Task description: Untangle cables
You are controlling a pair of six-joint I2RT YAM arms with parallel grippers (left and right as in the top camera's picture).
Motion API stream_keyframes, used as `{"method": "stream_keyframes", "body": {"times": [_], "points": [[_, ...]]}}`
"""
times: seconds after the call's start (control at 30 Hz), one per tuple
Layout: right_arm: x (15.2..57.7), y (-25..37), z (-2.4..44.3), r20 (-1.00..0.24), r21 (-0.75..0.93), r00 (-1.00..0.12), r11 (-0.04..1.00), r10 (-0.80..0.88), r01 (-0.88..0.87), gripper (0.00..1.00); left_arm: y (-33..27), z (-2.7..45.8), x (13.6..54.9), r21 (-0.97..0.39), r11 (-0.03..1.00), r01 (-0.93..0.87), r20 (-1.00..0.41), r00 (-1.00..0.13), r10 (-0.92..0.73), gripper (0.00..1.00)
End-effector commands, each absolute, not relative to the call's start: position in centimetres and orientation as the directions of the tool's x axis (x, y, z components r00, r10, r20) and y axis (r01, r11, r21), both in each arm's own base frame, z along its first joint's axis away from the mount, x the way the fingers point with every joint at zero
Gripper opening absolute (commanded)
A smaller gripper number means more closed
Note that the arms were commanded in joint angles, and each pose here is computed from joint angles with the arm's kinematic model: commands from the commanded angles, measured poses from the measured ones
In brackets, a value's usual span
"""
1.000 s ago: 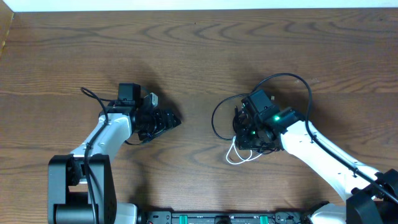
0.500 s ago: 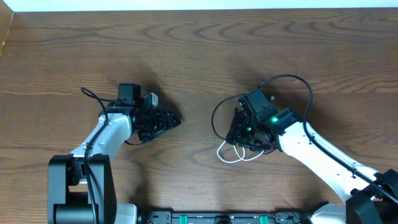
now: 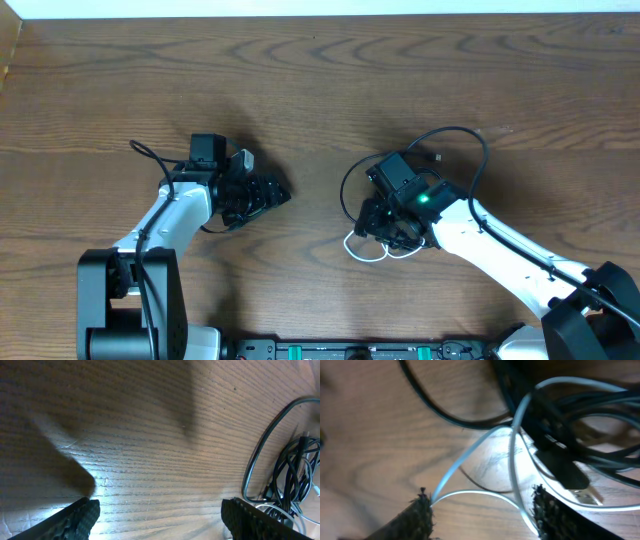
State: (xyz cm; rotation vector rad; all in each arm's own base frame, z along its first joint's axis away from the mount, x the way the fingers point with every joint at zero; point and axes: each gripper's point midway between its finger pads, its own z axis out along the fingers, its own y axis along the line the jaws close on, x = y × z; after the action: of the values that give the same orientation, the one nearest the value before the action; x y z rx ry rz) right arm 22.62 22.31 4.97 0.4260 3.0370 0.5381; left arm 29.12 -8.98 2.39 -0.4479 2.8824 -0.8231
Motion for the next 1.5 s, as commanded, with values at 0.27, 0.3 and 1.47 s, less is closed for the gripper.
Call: {"method": "stream_keyframes", "body": {"times": [0.27,0.3,1.47], "points": [[24.0,22.3,4.7,-0.014,0.34,-0.923,0.87,0.385,0.357,0.67,-8.8,2.7,29.3,-0.526,0.816,-0.238,-0.044,-0.951,-0.305,0.85],[23.9,22.4,4.7,-0.007,0.345,-0.924,0.868,0.382,0.357,0.66,-8.8,2.7,29.3,-0.526,0.816,-0.238,-0.044,-0.951,-0.305,0.85],[30.9,27.5,32.0,-0.703,0.513,-0.71,0.717,0.037,-0.471,0.01,-8.8,2.7,29.3,-0.526,0.816,-0.238,-0.044,-0.951,-0.306,0.85]]}}
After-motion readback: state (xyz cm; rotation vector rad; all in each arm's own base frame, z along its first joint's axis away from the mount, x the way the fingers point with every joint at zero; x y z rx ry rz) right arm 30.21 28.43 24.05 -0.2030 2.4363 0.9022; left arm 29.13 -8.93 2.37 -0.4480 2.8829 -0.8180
